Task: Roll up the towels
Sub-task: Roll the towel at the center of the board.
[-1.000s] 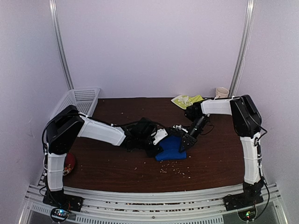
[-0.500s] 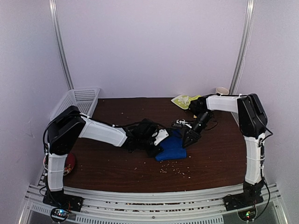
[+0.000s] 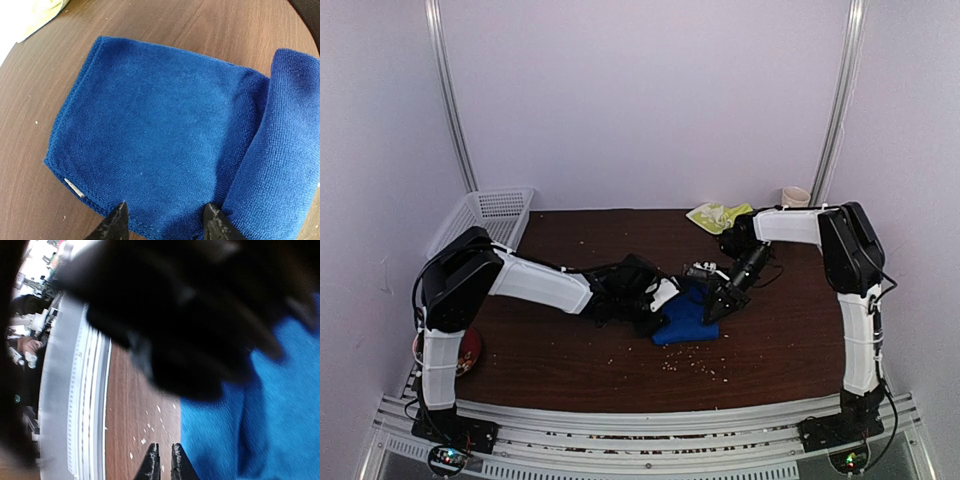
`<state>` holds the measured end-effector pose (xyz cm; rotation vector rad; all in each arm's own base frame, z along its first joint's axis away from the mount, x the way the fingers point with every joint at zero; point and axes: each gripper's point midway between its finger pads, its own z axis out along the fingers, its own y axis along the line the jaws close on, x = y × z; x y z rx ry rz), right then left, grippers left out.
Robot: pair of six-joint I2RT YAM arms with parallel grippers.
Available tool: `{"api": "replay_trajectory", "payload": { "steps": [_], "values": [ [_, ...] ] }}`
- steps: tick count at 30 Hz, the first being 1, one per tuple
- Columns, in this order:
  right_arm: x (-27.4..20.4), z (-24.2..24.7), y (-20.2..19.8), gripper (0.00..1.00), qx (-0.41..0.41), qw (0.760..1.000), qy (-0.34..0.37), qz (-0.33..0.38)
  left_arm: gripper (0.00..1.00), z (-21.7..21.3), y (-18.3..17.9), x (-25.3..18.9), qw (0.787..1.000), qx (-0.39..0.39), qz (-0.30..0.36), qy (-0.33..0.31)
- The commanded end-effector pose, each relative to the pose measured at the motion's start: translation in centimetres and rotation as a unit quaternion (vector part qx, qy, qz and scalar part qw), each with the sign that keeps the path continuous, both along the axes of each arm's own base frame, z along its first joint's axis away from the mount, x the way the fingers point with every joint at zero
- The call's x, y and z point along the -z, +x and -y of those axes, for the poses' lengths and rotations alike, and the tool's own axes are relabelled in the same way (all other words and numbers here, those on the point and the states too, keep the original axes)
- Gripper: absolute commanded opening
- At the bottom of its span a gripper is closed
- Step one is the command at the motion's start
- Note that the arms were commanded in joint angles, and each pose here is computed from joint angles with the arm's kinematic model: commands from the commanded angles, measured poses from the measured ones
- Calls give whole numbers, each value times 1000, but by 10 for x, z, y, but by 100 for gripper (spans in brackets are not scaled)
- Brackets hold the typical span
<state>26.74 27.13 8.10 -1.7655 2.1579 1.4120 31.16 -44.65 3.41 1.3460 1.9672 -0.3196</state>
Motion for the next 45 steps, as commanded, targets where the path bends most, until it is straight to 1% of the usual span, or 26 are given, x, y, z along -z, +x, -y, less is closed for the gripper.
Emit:
{"api": "replay_trajectory", "payload": {
  "steps": [1, 7, 12, 16, 20, 23, 26, 28, 32, 34, 38, 42, 45],
  "values": [
    [-1, -13, -7, 10, -7, 999, 23, -25, 52, -5, -10, 23, 999, 8, -16, 33],
    [23, -9, -4, 6, 5, 998, -7, -57, 52, -6, -9, 19, 999, 8, -10, 33],
    [40, -4, 13, 5, 48, 997, -32, -51, 52, -8, -8, 12, 1000, 5, -3, 31],
    [45, 1, 15, 5, 60, 996, -38, -59, 53, -5, -7, 9, 1000, 9, 0, 28],
    [51, 6, 13, 5, 63, 995, -46, -69, 58, -5, 2, -7, 1000, -9, 22, 16],
    [55, 9, 9, 5, 61, 993, -50, -86, 64, -12, 16, -38, 997, -46, 66, -2],
    [54, 11, 7, 5, 62, 992, -46, -98, 73, -20, 29, -69, 990, -83, 111, -19],
    [53, 11, 7, 5, 64, 992, -43, -99, 77, -25, 33, -85, 986, -97, 134, -31],
    [48, 11, 8, 5, 66, 992, -34, -103, 78, -27, 32, -104, 981, -97, 159, -56],
    [44, 10, 9, 5, 65, 992, -29, -104, 78, -26, 27, -109, 980, -85, 170, -65],
    [42, 9, 9, 5, 64, 992, -26, -108, 77, -10, 2, -108, 982, -19, 173, -76],
    [42, 9, 10, 5, 64, 992, -24, -107, 75, 12, -25, -88, 986, 54, 142, -73],
    [41, 9, 10, 5, 64, 992, -24, -105, 71, 18, -36, -76, 987, 79, 119, -71]
  ]
}}
